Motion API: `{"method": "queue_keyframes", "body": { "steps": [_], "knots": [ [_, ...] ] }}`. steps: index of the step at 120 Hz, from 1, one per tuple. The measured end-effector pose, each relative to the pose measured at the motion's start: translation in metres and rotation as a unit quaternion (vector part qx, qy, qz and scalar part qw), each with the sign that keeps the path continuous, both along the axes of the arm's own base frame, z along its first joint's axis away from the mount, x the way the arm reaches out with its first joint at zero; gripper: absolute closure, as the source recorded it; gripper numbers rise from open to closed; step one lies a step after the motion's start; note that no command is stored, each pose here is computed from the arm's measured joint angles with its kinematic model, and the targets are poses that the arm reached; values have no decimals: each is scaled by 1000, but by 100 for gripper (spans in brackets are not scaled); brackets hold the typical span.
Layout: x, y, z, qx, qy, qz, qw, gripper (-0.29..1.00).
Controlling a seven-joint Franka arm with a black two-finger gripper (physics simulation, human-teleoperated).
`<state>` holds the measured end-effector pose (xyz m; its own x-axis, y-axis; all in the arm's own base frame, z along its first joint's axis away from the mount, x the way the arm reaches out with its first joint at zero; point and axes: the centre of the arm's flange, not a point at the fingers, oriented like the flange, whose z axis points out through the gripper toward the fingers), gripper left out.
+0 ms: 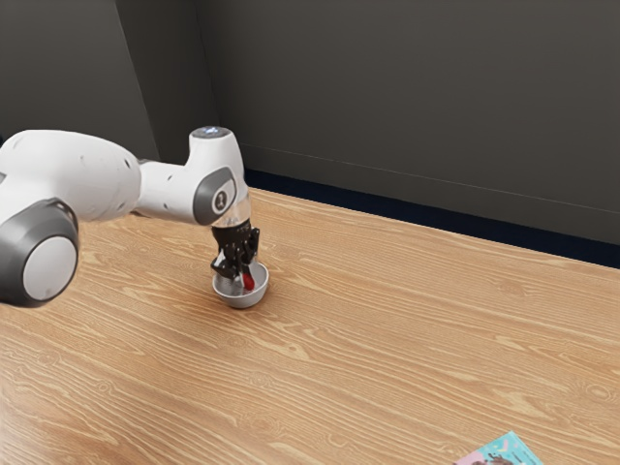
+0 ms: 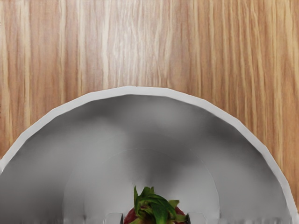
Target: Take strawberry from the bowl
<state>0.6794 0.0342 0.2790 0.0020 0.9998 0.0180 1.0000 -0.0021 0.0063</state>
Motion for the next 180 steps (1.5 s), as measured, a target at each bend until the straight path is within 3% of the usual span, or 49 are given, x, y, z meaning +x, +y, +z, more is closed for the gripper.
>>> {"method": "queue_keyframes", "body": {
  "steps": [41, 90, 117, 156, 164, 180],
  "knots": [
    [-4, -50, 87, -12, -46, -41, 998, 70],
    [-3, -200, 58, -32, -30, -150, 988, 72],
    [0, -213, 15, -31, -6, -159, 987, 72],
    [1, -213, -2, -31, -1, -157, 987, 73],
    [1, -214, -6, -33, -1, -156, 987, 69],
    [3, -215, -8, -37, -7, -154, 987, 41]
  ]
}}
